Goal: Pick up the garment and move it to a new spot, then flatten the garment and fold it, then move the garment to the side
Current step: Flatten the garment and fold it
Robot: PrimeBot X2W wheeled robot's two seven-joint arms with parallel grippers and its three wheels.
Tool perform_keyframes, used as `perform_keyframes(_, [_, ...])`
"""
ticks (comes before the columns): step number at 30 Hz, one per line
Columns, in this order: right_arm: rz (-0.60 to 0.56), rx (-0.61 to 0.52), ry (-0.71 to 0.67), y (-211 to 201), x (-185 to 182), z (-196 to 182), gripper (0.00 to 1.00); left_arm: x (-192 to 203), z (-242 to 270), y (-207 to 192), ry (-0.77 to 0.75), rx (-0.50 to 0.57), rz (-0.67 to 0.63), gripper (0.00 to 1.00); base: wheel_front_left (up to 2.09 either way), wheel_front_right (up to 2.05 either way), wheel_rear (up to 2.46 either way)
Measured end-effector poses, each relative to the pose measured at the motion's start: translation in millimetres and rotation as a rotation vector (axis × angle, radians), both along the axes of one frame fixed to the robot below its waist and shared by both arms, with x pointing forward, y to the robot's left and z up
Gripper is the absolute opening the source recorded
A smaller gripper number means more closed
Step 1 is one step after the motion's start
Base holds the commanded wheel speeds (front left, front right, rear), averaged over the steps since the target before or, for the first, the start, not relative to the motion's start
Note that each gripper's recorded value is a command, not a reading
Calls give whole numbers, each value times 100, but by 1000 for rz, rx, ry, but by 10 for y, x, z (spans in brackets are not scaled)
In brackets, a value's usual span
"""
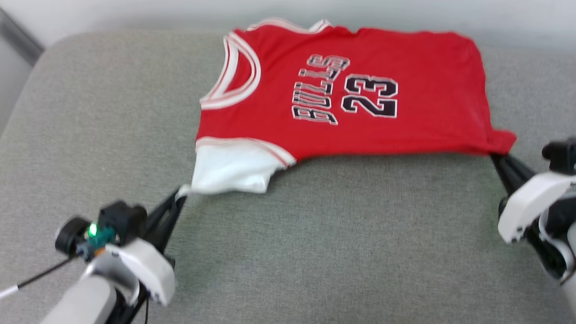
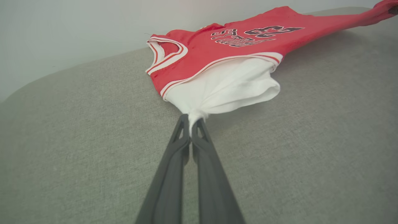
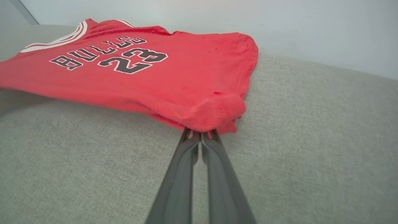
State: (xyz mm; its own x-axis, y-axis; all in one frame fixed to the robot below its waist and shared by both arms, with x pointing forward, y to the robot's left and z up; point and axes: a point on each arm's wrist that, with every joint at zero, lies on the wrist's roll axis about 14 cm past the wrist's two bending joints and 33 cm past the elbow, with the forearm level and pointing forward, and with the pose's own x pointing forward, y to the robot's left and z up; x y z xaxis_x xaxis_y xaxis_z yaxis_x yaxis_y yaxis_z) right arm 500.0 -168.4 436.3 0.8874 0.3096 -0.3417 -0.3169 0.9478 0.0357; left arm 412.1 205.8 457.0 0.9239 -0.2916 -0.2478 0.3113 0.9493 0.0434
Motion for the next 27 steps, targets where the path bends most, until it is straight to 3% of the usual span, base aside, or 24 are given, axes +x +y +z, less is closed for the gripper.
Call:
perform_keyframes(8, [8, 24, 138, -103, -680, -129, 0, -768, -82, -138, 136, -46, -26, 0, 0, 0, 0])
perform_keyframes(19, [-47, 71, 354, -338, -1539, -322, 0, -1443, -232, -403, 322, -106, -99, 0, 0, 0, 0])
perform_keyframes(21, [-55, 81, 373, -357, -1677, -290, 0, -1517, -228, -419, 348, -108, -116, 0, 0, 0, 0])
perform_keyframes(27, [-72, 95, 340, -380, -1622, -153, 0, -1278, 22, -390, 234, -117, -104, 0, 0, 0, 0])
